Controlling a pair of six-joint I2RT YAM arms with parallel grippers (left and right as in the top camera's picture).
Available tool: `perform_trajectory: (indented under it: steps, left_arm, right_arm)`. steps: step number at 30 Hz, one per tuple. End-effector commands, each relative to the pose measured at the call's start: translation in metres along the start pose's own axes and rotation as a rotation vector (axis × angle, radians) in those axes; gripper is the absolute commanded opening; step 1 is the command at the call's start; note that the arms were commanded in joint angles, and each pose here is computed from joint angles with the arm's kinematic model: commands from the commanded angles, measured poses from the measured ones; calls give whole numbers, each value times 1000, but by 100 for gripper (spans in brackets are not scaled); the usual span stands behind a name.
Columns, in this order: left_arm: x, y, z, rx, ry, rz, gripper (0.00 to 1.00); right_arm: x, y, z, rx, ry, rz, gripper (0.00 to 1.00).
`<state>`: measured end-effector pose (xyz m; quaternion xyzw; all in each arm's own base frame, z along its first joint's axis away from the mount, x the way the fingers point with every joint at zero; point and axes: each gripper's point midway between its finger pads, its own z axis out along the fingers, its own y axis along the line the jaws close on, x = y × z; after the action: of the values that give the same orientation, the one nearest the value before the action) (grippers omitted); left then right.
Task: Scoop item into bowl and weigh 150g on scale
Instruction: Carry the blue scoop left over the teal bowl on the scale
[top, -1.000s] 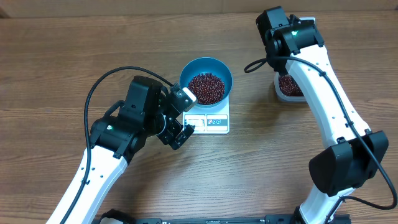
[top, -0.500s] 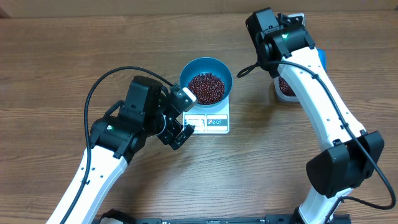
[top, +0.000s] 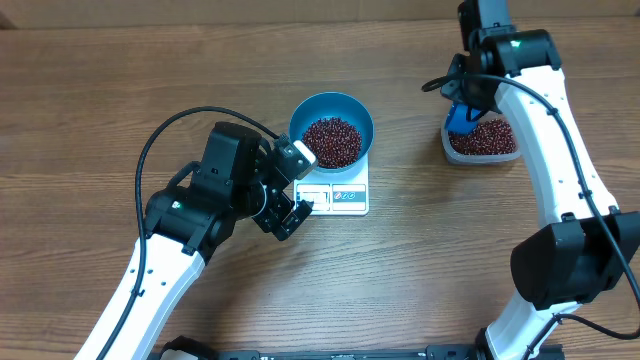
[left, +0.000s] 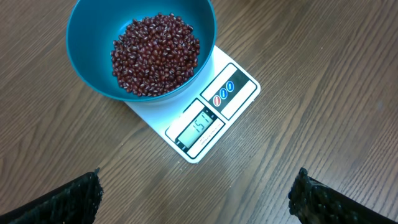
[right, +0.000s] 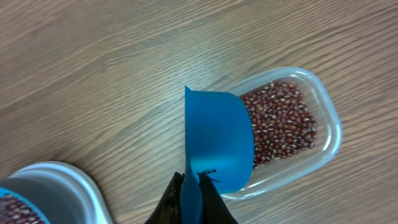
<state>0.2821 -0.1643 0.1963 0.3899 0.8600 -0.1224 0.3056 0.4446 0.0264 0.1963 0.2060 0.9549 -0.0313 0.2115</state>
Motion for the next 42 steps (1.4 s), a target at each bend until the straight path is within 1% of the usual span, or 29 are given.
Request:
perform_trajectory:
  steps: [1,5,10,15,19,24,30,42]
  left_arm:
    - [-2,2,-2,-6,-9,-9,100]
    - [-2,2,-2,-6,-9,-8,100]
    - [-2,2,-2,-6,-9,-9,99]
    - [-2,2,-2,-6,-9,-8,100]
    - [-3,2,-2,-5,-9,-9,99]
    - [-3,2,-2,-5,-9,-8,99]
    - [-2,2,-2,-6,-9,-9,100]
    - [-2,2,-2,-6,-9,-8,100]
  right_arm:
    - [-27,6,-51,-119,-112,24,4]
    - [-49,11,-86,-173,-201,-8,4]
    - [-55,43,-124,-335,-254,-174,4]
    - [-41,58,-127,-376,-228,-251,4]
    - [-21,85,-136,-477,-190,-344,4]
    - [1,112,-145,-525,-174,-410,4]
    - [23,137,-138,-506,-151,-473,4]
    - [58,147,-102,-445,-58,-501,4]
